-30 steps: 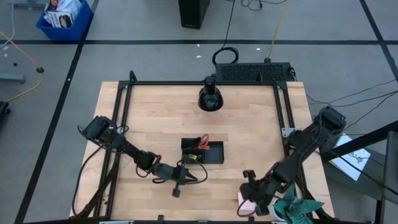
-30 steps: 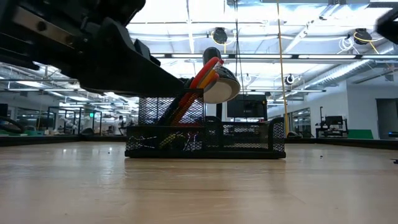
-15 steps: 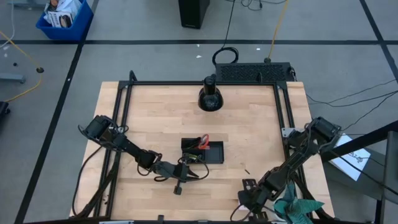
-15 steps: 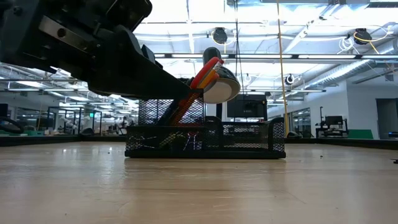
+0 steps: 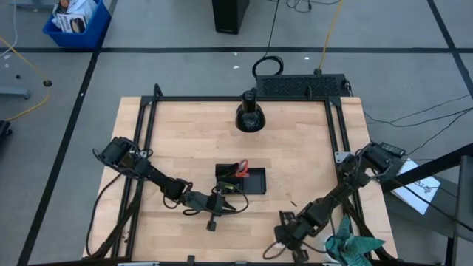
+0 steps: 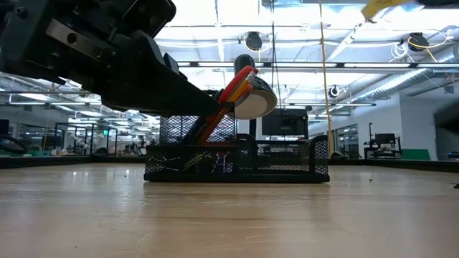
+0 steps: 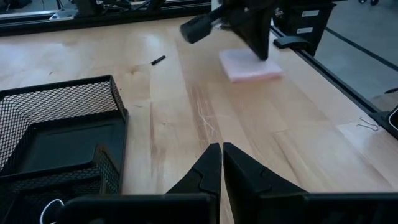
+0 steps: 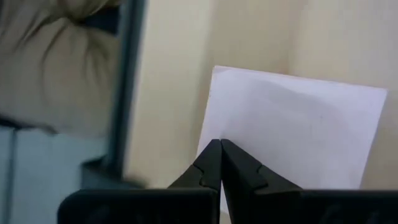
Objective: Pick and place office supplies into organizer
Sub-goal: Put the sticky note into the right section of the desk organizer
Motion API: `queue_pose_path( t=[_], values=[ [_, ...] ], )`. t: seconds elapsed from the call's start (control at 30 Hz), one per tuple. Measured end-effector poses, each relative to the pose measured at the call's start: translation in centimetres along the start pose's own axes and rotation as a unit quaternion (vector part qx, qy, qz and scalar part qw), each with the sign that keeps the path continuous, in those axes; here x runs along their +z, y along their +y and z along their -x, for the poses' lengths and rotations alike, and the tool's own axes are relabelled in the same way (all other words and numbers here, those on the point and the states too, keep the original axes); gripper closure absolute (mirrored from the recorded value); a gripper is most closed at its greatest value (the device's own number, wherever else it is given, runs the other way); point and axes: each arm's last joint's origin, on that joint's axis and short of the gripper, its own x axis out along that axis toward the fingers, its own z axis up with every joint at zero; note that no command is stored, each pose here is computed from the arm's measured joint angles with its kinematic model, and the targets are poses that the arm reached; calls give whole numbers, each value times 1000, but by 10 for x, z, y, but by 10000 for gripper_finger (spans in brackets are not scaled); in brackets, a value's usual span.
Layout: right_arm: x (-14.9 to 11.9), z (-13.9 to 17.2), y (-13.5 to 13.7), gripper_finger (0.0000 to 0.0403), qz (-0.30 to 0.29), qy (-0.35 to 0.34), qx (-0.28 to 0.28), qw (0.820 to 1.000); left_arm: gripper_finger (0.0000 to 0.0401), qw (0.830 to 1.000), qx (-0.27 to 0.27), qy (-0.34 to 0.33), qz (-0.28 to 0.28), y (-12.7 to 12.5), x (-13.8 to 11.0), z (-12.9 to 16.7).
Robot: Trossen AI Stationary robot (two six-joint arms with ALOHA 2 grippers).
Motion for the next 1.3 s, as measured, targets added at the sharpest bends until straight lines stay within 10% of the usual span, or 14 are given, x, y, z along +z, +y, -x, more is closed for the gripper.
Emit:
queue_pose_path(
  t=[0.47, 1.03, 1.3],
  values=[
    [40, 6, -38, 403, 42, -115, -48, 991, 377, 1000, -10, 0, -20, -5, 0, 1],
    [51, 59, -10, 402, 85, -228, -37, 969, 377, 987, 20, 89, -130, -41, 4, -45],
    [34, 51, -4, 329, 91, -194, -101, 972, 350, 954, 31, 138, -265, -53, 15, -60]
  ],
)
